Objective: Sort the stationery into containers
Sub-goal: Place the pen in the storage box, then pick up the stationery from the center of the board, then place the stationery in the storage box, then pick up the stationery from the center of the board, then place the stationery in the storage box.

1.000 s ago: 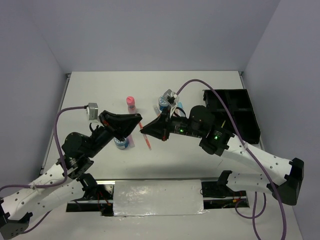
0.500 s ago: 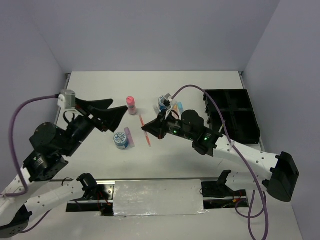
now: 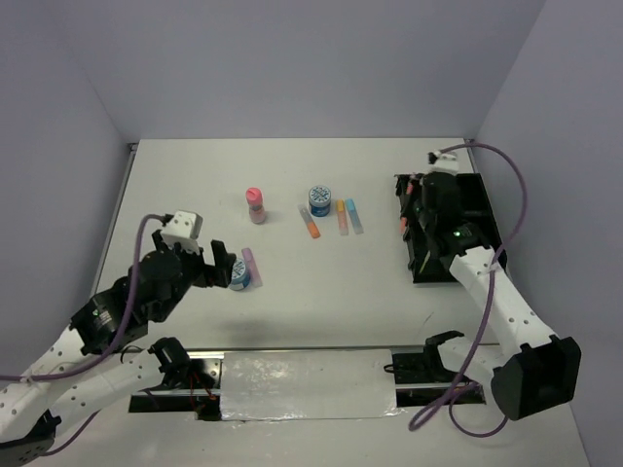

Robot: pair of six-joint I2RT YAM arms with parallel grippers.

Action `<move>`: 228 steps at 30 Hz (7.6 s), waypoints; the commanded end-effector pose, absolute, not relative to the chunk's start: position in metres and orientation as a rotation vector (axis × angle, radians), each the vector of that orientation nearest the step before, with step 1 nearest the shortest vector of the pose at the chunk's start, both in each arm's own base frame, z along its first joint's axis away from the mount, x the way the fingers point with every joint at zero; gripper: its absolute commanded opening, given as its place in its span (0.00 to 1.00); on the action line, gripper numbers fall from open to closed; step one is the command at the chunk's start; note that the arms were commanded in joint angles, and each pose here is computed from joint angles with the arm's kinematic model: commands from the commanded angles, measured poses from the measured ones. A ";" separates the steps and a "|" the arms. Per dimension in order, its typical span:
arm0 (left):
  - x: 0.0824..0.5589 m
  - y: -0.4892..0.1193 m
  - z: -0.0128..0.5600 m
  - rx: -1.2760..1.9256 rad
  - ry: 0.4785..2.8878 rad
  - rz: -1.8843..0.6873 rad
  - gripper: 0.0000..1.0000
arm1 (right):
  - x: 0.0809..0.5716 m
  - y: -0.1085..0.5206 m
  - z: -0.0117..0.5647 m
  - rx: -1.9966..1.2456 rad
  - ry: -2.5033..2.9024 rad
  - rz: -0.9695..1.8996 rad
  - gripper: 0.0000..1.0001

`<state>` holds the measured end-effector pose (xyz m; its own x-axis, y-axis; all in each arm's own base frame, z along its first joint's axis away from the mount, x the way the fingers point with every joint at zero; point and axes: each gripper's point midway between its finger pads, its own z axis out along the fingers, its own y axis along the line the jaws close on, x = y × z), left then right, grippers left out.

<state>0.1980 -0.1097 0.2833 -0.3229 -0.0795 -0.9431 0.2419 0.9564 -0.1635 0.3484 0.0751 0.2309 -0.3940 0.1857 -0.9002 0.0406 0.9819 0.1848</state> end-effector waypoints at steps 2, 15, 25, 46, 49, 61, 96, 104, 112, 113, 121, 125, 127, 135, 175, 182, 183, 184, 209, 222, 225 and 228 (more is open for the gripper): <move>0.188 -0.107 0.264 0.173 1.887 -0.337 0.99 | 0.336 -0.005 0.218 0.444 2.013 -0.085 0.00; 0.190 -0.122 0.251 0.254 1.925 -0.347 0.99 | 0.346 -0.040 0.163 0.588 2.163 -0.166 0.00; 0.188 -0.125 0.253 0.269 1.915 -0.371 0.99 | 0.335 -0.060 0.120 0.720 2.177 -0.243 0.01; 0.189 -0.128 0.248 0.285 1.932 -0.365 0.99 | 0.335 -0.048 0.089 0.738 2.242 -0.163 0.23; 0.189 -0.128 0.248 0.285 1.932 -0.365 0.99 | 0.335 -0.047 0.087 0.741 2.247 -0.157 0.32; 0.191 -0.123 0.249 0.259 1.934 -0.340 0.99 | 0.334 -0.023 0.145 0.613 2.157 0.007 0.62; 0.217 -0.092 0.230 0.094 2.026 -0.154 0.99 | 0.447 0.151 0.049 -0.191 2.544 -0.004 0.69; 0.217 -0.094 0.231 0.102 2.022 -0.168 0.99 | 0.442 0.149 0.025 -0.217 2.630 -0.021 0.57; 0.216 -0.095 0.233 0.107 2.012 -0.180 0.99 | 0.431 0.155 0.003 -0.258 2.724 0.006 0.39; 0.215 -0.095 0.233 0.110 2.014 -0.184 0.99 | 0.431 0.156 0.003 -0.262 2.724 0.017 0.32; 0.215 -0.096 0.234 0.112 2.009 -0.192 0.99 | 0.439 0.169 0.077 -0.201 2.528 0.212 0.00; 0.215 -0.096 0.236 0.111 2.002 -0.195 0.99 | 0.446 0.163 0.131 -0.179 2.423 0.290 0.00; 0.214 -0.096 0.236 0.114 2.000 -0.198 0.99 | 0.450 0.153 0.159 -0.168 2.368 0.290 0.00; 0.212 -0.095 0.240 0.106 1.982 -0.213 0.99 | 0.473 0.035 0.184 0.236 2.324 0.070 0.00; 0.216 -0.094 0.235 0.106 2.004 -0.182 0.99 | 0.457 0.076 0.210 0.157 2.237 0.027 0.62; 0.215 -0.070 0.240 -0.023 1.985 -0.092 0.99 | 0.435 0.168 0.169 -0.079 2.338 0.089 0.66; 0.215 -0.070 0.240 -0.023 1.983 -0.093 0.99 | 0.433 0.181 0.157 -0.111 2.363 0.091 0.67; 0.215 -0.070 0.241 -0.024 1.981 -0.095 0.99 | 0.433 0.187 0.150 -0.119 2.377 0.091 0.67; 0.215 -0.083 0.238 0.042 1.994 -0.143 0.99 | 0.424 0.204 0.031 -0.214 2.615 0.057 0.10; 0.213 -0.084 0.240 0.052 1.983 -0.164 0.99 | 0.443 0.129 0.147 0.169 2.348 0.144 0.00; 0.212 -0.084 0.242 0.050 1.974 -0.173 0.99 | 0.451 0.085 0.154 0.353 2.300 0.091 0.00; 0.212 -0.083 0.243 0.048 1.969 -0.177 0.99 | 0.457 0.042 0.156 0.524 2.252 0.068 0.00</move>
<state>0.2084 -0.0812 0.2281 -0.4428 -0.0230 -0.8963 0.1038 0.9916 -0.0767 0.4529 0.0716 0.1521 -0.6583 0.2791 -0.6991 0.2268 0.9591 0.1694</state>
